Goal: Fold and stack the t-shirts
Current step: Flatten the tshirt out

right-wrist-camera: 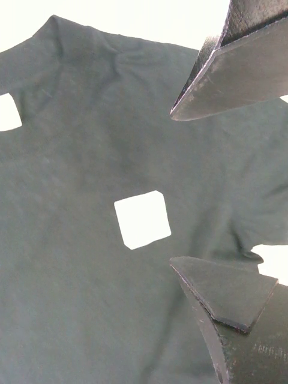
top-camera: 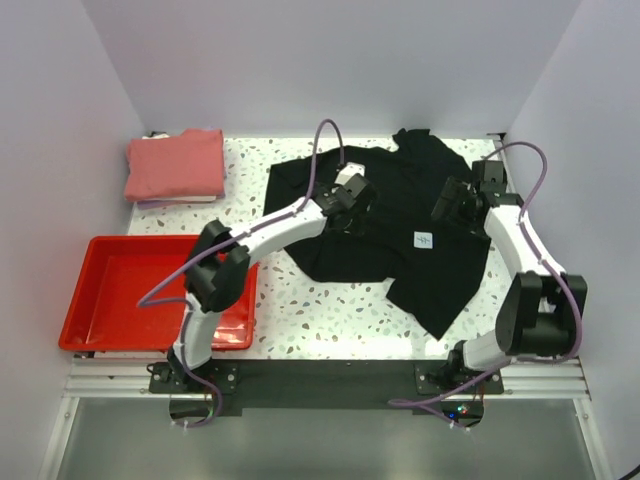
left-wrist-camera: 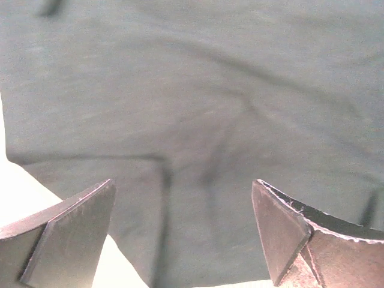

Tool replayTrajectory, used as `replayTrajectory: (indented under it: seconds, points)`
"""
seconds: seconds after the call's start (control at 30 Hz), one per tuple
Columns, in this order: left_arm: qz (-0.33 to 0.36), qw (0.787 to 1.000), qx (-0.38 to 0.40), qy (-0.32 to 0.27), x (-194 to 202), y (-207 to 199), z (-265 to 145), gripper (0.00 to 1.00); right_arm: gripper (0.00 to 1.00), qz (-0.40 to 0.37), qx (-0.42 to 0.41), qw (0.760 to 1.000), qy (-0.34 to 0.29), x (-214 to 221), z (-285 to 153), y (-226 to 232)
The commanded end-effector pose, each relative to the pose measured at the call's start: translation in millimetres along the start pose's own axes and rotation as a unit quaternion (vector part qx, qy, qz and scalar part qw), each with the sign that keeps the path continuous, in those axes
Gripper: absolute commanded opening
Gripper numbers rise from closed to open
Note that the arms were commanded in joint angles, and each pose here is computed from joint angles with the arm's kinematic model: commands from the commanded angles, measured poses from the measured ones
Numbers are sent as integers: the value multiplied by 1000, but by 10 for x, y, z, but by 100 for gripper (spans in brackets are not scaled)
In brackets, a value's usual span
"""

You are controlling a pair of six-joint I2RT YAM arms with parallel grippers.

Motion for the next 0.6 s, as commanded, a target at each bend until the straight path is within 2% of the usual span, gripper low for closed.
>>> replayTrajectory:
  seconds: [0.0, 0.17, 0.2, 0.33, 0.5, 0.57]
  points:
    - [-19, 997, -75, -19, 8, 376, -195, 97, 99, -4, -6, 1000, -7, 200, -134, -18]
    - [-20, 996, -88, 7, 141, 426, -49, 87, 99, -3, -2, 1000, -18, 338, -290, -121]
    - [-20, 996, -87, 10, 144, 417, -30, 82, 99, -3, -5, 1000, -13, 373, -286, -127]
    - [-22, 998, -61, 23, 168, 346, 96, 76, 99, -3, -13, 1000, -11, 402, -298, -115]
    - [-26, 996, -68, 42, 251, 415, 189, 69, 99, -3, -13, 1000, -7, 421, -264, -117]
    - [-27, 997, -59, 47, 304, 401, 213, 69, 99, -3, -12, 1000, -4, 430, -242, -117]
Point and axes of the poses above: each gripper's point midway between its finger pads, its own z axis out along the fingers, its own y axis along the line the jaws close on, x = y × z, the point moved 5 cm from there along -z, back along the fingers, and after that the axes turned 3 degrees about z, right-handed, at the moved point
